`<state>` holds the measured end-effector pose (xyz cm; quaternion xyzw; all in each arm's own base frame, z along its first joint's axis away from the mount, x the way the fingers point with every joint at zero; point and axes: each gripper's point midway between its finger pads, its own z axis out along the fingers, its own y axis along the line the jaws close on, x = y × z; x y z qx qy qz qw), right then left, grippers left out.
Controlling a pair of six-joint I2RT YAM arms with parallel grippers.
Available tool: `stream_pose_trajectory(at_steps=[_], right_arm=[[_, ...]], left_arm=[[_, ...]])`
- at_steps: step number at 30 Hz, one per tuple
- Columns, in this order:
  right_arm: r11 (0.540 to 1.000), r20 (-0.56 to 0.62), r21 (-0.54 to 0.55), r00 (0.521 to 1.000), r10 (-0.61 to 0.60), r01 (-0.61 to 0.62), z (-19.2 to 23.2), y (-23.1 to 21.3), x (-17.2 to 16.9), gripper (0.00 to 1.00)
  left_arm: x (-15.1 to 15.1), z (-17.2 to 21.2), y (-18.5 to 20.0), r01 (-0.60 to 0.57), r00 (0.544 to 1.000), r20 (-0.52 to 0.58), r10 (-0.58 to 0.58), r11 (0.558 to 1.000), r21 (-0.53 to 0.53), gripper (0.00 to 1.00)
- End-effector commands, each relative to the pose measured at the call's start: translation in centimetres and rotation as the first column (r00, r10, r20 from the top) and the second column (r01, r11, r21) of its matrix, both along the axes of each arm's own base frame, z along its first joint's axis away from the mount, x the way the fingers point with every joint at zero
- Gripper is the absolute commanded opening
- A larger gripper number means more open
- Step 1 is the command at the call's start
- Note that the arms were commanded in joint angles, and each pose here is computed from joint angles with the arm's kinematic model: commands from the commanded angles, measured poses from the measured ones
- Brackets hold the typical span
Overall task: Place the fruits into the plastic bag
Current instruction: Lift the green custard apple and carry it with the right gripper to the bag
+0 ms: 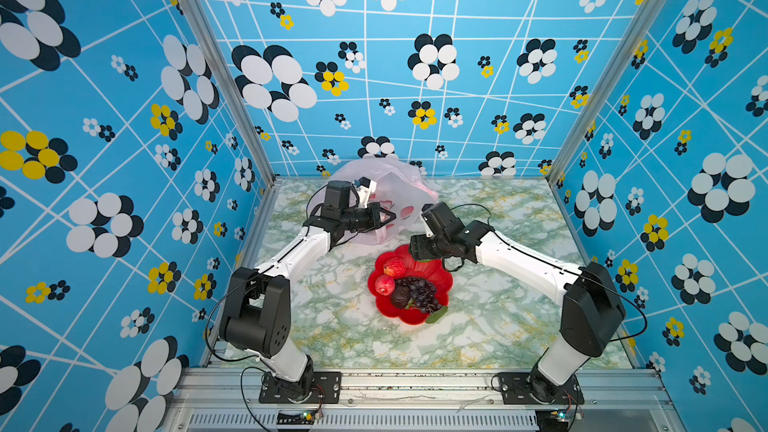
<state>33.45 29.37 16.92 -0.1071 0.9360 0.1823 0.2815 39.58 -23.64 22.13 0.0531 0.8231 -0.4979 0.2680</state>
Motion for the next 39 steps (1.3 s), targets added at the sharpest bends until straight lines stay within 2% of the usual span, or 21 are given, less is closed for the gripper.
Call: stream_pose_trajectory(at_steps=[1, 10, 19, 27, 39], right_arm=[[0.999, 0.119, 0.034, 0.993, -0.011, 0.007, 3.5, -0.7, 0.5, 0.55], [0.998, 0.352, 0.065, 0.935, -0.028, 0.005, 10.0, -1.6, 1.9, 0.54], [0.997, 0.415, 0.073, 0.91, -0.007, -0.026, 12.2, 0.4, 5.5, 0.54], [0.984, 0.369, 0.172, 0.929, -0.02, -0.047, 12.1, 3.5, 10.0, 0.53], [0.952, 0.2, 0.305, 0.979, -0.046, -0.018, 7.0, 6.8, 15.3, 0.5]], left_arm=[[0.0, -1.0, -0.3, 0.007, 1.0, -0.02, -0.007, 1.0, 0.006, 0.0], [-0.1, -1.1, -0.4, 0.009, 1.0, -0.025, -0.009, 1.0, 0.008, 0.0], [-0.2, -0.7, -0.3, 0.006, 1.0, -0.008, -0.006, 1.0, 0.018, 0.0], [-0.3, -0.3, -0.2, 0.006, 1.0, 0.004, -0.006, 1.0, 0.026, 0.0], [-0.4, -0.6, -0.3, 0.007, 1.0, 0.003, -0.007, 0.999, 0.041, 0.0]])
